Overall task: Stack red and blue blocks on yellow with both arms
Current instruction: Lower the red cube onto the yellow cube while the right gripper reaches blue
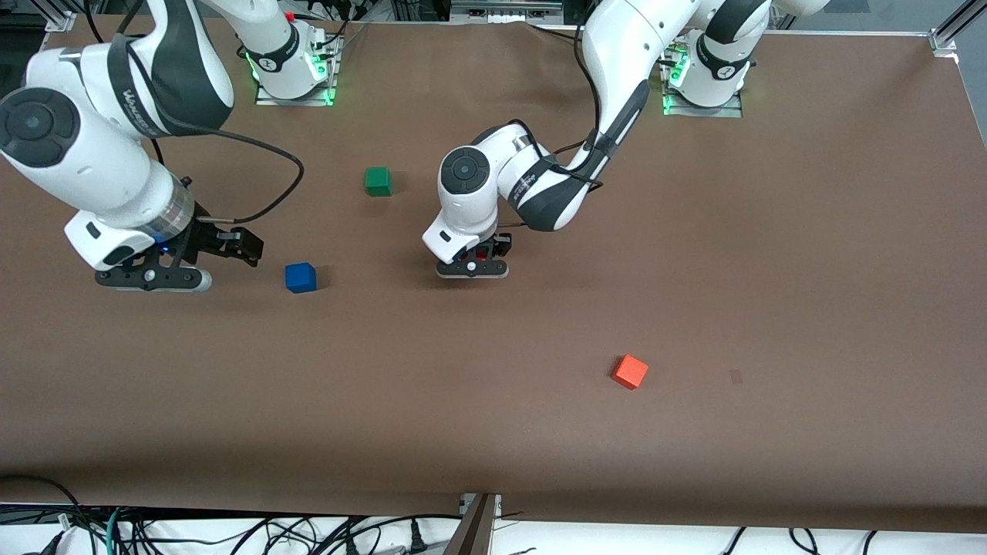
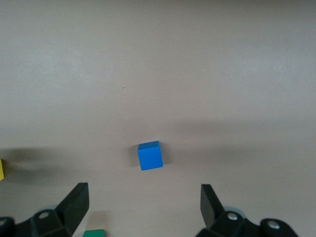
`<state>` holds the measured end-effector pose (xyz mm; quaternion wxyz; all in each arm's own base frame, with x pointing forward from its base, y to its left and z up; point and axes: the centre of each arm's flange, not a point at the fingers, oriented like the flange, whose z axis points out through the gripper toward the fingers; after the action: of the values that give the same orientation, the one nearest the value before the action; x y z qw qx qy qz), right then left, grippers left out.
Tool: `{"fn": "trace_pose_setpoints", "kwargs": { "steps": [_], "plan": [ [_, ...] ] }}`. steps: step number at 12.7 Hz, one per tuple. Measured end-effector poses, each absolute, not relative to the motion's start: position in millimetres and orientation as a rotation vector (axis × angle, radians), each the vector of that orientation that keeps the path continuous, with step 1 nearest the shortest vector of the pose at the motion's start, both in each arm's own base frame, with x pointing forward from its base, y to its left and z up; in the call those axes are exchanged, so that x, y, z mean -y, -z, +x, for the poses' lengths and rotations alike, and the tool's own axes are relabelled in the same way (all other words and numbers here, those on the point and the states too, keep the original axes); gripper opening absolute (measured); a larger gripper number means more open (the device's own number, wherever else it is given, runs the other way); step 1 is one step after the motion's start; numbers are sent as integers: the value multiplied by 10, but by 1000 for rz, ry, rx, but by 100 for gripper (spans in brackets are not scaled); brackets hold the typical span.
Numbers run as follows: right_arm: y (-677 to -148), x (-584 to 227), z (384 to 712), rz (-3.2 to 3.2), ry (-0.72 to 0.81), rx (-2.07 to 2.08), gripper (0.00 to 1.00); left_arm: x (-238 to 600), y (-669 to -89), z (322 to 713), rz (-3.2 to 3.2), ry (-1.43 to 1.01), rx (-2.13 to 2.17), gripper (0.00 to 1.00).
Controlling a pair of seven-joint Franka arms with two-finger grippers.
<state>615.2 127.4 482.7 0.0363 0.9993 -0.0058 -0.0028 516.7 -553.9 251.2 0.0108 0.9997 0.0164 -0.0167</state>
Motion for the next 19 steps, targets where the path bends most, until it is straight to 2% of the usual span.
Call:
{"fn": "trace_pose_setpoints", "kwargs": {
  "steps": [5, 6, 10, 15, 19],
  "plan": [
    [-4780, -1527, 6110, 3069, 18, -47, 100, 5541, -2512, 5174, 3118, 51, -58, 56],
    [-4765, -1565, 6100, 3068, 24, -67, 100, 5541, -2510, 5176, 3118, 51, -59, 59],
    [-4518, -1313, 6202, 3043, 104, -323, 100, 5538, -2531, 5207, 3115, 42, -67, 100],
    [-3855, -1285, 6224, 3077, 278, -314, 100, 5417, -2665, 5348, 3133, 59, -104, 100],
    [-3134, -1102, 6095, 3113, 253, -248, 100, 4880, -3253, 5865, 3101, -1, -236, 100]
  ]
}}
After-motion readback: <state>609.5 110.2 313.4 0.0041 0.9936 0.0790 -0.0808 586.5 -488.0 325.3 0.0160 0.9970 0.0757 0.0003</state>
